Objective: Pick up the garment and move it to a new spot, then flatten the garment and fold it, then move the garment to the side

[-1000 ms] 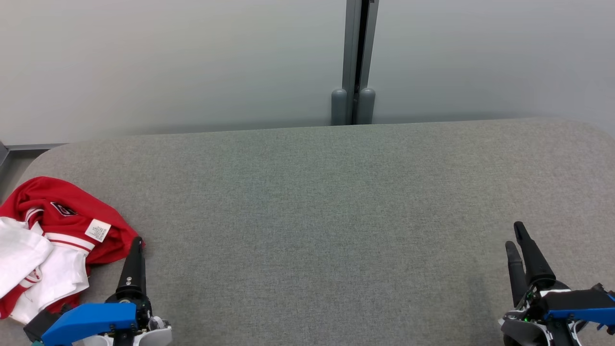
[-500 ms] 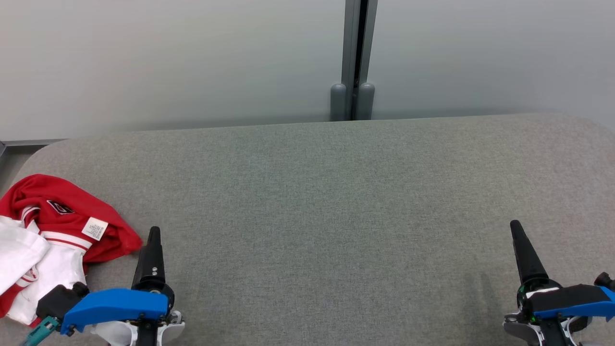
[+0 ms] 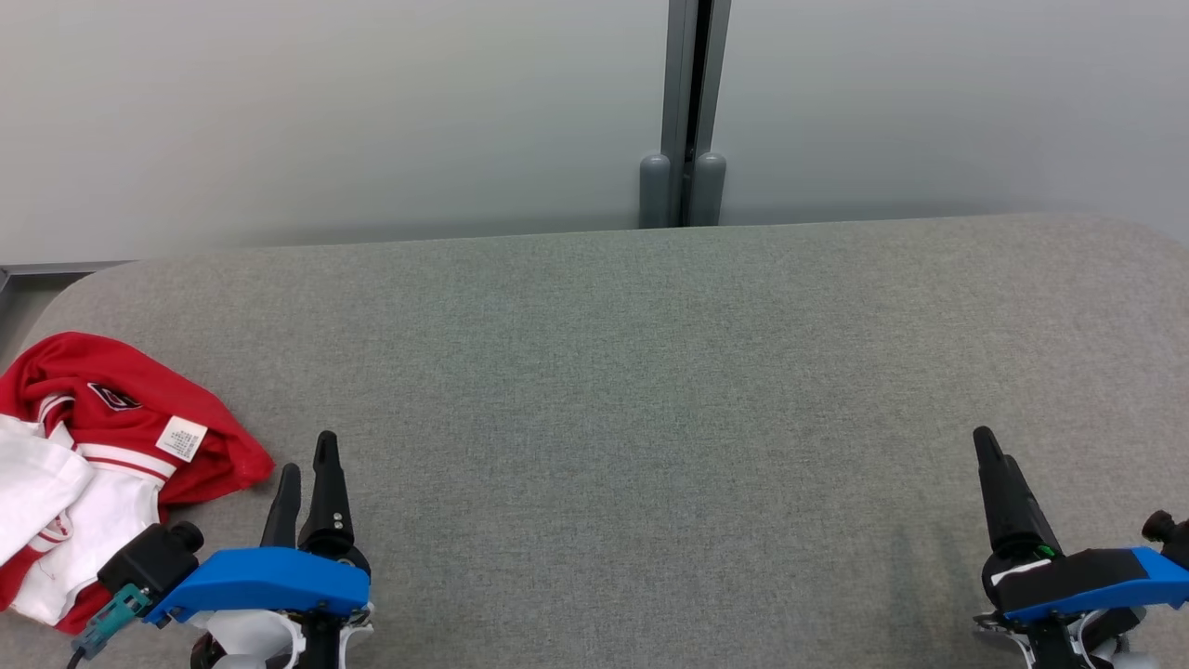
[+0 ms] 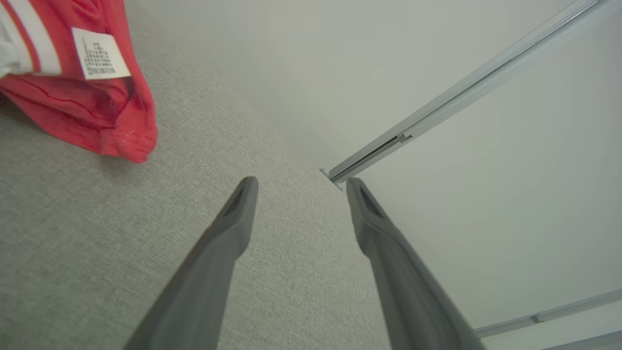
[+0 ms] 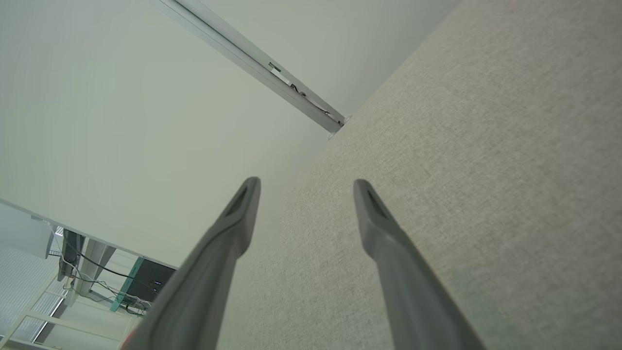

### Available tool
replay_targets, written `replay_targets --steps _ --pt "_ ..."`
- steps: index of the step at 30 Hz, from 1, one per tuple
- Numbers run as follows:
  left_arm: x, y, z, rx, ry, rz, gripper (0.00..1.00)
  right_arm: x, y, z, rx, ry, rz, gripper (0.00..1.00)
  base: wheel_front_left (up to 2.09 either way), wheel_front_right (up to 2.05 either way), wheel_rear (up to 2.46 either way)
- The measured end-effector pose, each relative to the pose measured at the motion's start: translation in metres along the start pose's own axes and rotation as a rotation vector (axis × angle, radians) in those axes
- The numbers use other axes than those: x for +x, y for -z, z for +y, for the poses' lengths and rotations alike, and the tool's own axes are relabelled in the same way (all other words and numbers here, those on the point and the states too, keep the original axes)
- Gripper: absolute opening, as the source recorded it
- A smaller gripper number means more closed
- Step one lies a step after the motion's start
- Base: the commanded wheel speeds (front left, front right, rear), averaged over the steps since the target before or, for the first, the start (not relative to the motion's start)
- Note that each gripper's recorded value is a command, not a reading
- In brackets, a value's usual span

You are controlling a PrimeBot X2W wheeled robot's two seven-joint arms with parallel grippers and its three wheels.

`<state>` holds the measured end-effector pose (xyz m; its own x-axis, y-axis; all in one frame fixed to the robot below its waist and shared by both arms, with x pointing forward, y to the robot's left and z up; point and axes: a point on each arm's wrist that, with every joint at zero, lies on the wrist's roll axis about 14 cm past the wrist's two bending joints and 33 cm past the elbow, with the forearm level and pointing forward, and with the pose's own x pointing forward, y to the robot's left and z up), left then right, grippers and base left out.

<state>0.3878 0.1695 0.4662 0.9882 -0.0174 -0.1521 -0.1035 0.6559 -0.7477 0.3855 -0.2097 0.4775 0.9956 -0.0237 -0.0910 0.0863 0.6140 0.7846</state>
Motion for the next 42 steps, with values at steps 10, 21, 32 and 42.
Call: replay_targets --steps 10,21,32,42 --pt "0.002 0.003 -0.002 0.140 -0.001 -0.007 1.00 0.001 -0.002 -0.004 -0.145 0.000 -0.005 1.00 0.00 0.00 0.00" --pt "0.001 0.004 -0.004 0.276 0.011 -0.018 1.00 0.001 -0.003 -0.004 -0.284 -0.012 -0.007 1.00 0.00 0.00 0.00" --pt "0.001 0.009 -0.004 0.396 0.014 -0.020 1.00 0.001 0.000 -0.008 -0.403 -0.018 0.001 1.00 0.00 0.00 0.00" --pt "0.000 0.013 -0.006 0.494 0.027 -0.023 1.00 0.001 0.001 -0.010 -0.500 -0.025 0.007 1.00 0.00 0.00 0.00"
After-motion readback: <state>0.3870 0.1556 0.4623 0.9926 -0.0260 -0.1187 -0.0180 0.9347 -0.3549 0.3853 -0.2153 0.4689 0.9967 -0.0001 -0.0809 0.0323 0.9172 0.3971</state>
